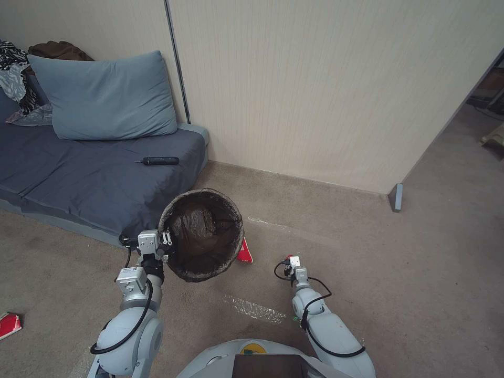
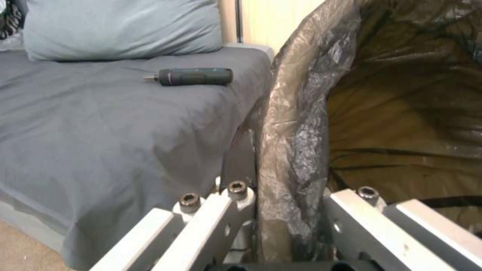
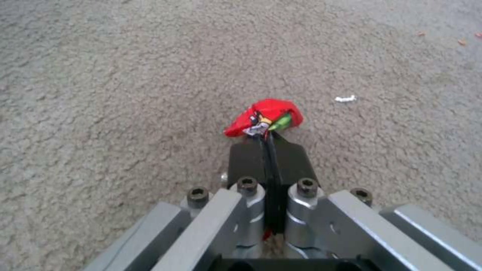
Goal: Pick up the trash bin, then pick up the garbage from the floor and place it into the trash bin.
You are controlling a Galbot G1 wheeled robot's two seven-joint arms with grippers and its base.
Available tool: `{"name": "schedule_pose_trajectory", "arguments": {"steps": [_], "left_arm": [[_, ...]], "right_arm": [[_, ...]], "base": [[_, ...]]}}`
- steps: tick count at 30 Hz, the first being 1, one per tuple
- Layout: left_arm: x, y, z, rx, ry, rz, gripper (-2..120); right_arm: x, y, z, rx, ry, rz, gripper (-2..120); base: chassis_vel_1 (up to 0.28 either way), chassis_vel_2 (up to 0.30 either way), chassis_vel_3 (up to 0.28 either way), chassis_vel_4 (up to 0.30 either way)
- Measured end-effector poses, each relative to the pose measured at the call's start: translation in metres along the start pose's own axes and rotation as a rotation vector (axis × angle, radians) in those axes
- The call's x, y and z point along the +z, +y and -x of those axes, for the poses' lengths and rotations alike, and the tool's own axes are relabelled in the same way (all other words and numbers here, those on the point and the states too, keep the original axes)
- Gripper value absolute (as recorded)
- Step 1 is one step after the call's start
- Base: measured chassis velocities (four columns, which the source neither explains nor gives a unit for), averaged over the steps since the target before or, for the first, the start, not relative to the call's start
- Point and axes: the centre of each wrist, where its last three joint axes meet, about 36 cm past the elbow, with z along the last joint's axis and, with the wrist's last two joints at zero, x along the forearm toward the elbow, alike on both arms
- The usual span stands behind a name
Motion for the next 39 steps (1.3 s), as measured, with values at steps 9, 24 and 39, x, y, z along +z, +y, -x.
{"name": "schedule_pose_trajectory", "arguments": {"steps": [9, 24, 39], "left_arm": [[0.000, 0.000, 0.000, 0.000, 0.000, -0.001, 4], [0.008, 0.000, 0.005, -0.004, 0.018, -0.002, 4], [0.019, -0.011, 0.010, 0.011, 0.090, -0.017, 4]], "right_arm": [[0.001, 0.000, 0.000, 0.002, -0.006, -0.005, 0], [-0.038, 0.003, -0.054, -0.006, -0.210, 0.021, 0], [-0.141, -0.003, -0.152, -0.129, -0.835, 0.010, 0]], "base": [[0.000, 0.000, 0.000, 0.000], [0.000, 0.000, 0.000, 0.000], [0.000, 0.000, 0.000, 0.000]]}}
